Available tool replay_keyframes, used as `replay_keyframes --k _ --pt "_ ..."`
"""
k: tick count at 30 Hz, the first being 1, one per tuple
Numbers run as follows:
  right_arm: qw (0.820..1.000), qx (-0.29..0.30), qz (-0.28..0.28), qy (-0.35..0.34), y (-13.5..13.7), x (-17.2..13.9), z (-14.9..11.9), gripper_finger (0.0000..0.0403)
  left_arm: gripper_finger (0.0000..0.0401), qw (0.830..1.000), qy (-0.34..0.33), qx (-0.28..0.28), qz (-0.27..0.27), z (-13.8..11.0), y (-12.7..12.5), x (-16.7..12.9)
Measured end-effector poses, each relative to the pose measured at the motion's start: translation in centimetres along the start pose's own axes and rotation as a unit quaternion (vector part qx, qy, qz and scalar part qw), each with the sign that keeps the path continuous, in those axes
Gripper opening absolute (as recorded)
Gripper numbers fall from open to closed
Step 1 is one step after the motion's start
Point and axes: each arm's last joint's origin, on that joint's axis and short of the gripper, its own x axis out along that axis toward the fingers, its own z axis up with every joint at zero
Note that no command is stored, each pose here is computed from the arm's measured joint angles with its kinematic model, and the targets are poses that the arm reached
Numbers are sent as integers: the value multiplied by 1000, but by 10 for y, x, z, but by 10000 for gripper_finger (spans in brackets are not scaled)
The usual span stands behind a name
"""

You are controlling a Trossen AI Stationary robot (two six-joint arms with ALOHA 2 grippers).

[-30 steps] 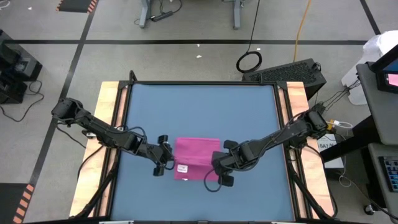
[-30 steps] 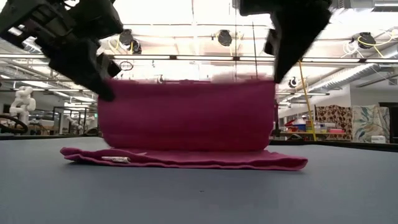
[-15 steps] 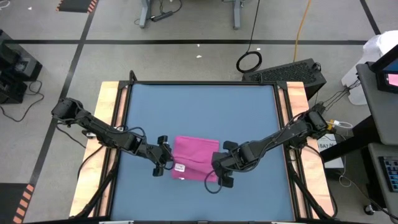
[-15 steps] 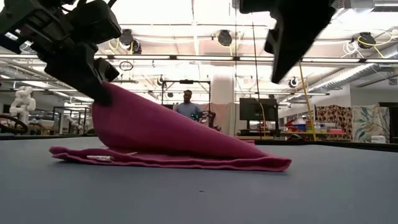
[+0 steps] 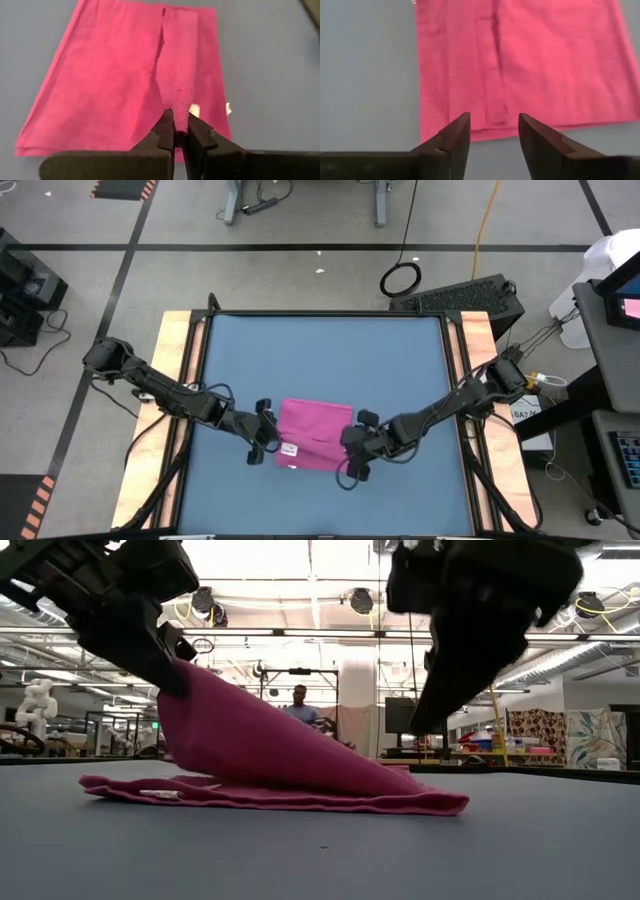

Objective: Roll towel
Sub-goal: Fold the light red towel

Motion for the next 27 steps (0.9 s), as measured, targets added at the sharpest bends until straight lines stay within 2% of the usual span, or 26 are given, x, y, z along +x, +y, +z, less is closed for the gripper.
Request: replay_keyframes --k 5,15,20,23,27 --pt "1000 -2 17 -23 -8 14 -16 177 18 1000 -5 -1 -3 1 0 0" --pt "999 11 16 -44 -17 21 -22 158 18 1000 -13 -2 -7 3 -1 0" --pt "998 -1 51 -46 -17 30 -21 154 18 1000 -18 -2 -9 4 -1 0" --pt "998 -1 63 -26 -17 42 -24 137 18 1000 -16 -2 -9 3 -1 0" --pt "998 0 63 -26 -17 48 -25 91 18 1000 -14 -1 -8 3 -1 0"
